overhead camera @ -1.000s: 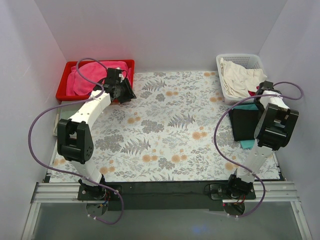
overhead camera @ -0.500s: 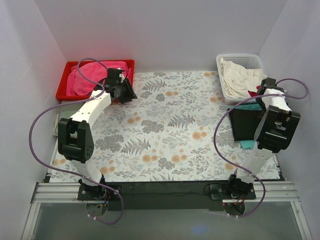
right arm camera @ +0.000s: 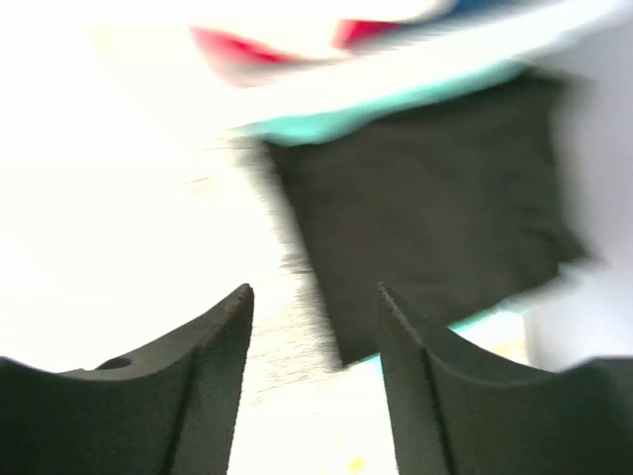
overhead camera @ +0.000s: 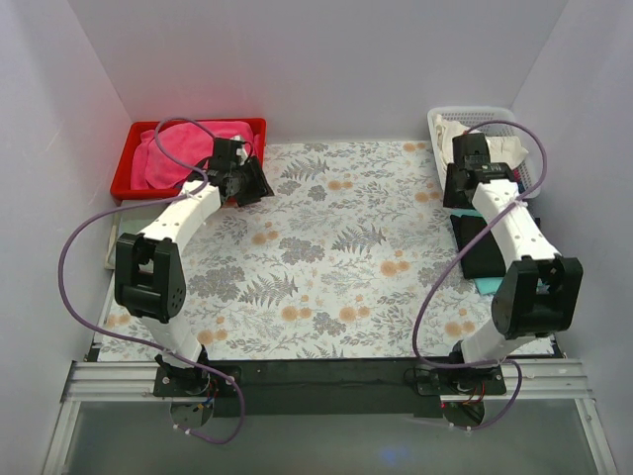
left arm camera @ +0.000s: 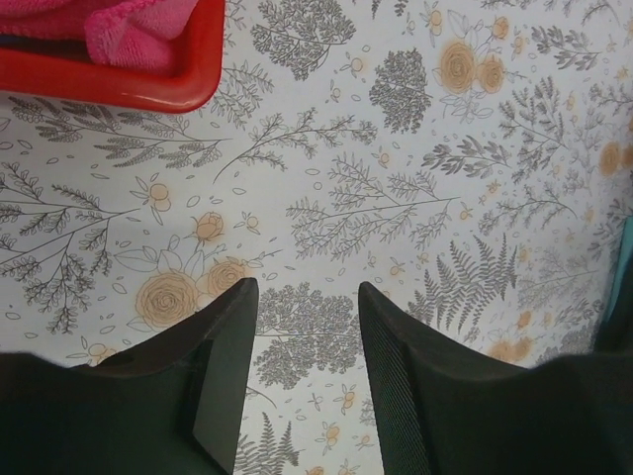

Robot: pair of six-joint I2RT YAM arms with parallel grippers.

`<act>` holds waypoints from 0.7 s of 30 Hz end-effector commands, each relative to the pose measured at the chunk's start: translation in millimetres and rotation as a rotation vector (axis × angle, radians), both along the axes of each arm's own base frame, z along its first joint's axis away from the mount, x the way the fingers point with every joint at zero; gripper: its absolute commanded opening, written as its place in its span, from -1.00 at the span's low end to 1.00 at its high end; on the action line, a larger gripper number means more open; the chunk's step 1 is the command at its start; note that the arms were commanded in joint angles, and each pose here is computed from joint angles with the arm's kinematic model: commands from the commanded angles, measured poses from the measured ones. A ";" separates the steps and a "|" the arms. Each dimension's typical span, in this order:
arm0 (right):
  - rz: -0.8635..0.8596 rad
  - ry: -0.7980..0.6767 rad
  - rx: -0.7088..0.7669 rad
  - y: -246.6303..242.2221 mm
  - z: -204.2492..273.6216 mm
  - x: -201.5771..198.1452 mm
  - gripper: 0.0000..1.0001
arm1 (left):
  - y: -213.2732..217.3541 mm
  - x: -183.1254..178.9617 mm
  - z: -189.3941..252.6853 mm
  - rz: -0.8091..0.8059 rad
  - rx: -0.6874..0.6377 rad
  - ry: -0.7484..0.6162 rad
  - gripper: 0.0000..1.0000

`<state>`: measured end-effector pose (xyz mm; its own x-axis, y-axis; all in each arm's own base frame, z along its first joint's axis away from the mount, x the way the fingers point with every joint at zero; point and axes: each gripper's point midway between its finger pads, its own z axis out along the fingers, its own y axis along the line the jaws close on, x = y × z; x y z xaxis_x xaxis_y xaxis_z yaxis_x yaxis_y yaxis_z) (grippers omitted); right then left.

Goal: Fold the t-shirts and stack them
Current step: Put the neatly folded tshirt into the corner of the board with the right arm

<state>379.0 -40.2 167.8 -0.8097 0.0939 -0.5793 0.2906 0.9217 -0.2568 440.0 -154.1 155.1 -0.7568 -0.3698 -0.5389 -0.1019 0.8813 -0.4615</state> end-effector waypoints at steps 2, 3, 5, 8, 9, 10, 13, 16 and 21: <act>0.375 -0.209 0.321 106.5 37.5 6.2 0.15 | 14.2 -4.4 12.9 -0.002 0.060 -0.081 -0.04; 0.411 -0.233 0.349 117.6 43.8 4.0 0.25 | 16.0 -5.0 12.7 -0.002 0.070 -0.089 0.00; 0.482 -0.318 0.396 139.6 62.8 -2.5 0.49 | 20.5 -8.9 15.3 0.001 0.087 -0.108 0.36; 0.580 -0.433 0.439 164.4 87.5 -13.4 0.97 | 23.0 -15.6 22.9 -0.001 0.089 -0.145 0.57; 0.603 -0.455 0.439 170.9 91.8 -17.6 0.97 | 23.5 -17.3 25.8 -0.002 0.087 -0.158 0.58; 0.612 -0.473 0.443 173.8 93.2 -19.7 0.97 | 24.6 -19.3 26.9 -0.001 0.089 -0.166 0.59; 0.651 -0.499 0.436 182.1 101.7 -29.9 0.97 | 30.8 -27.6 41.1 0.006 0.105 -0.232 0.61; 0.668 -0.505 0.423 183.9 102.3 -36.7 0.97 | 36.3 -33.4 48.8 -0.018 0.144 -0.280 0.63; 0.676 -0.489 0.376 180.5 95.1 -42.1 0.97 | 50.8 -36.7 62.1 -0.057 0.263 -0.354 0.66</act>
<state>334.7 141.4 256.4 -0.4796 -0.0372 -0.8767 -0.3356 0.9309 0.1441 402.4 -119.8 200.4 -0.5964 -0.2337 -0.7679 0.0479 0.9446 -0.3247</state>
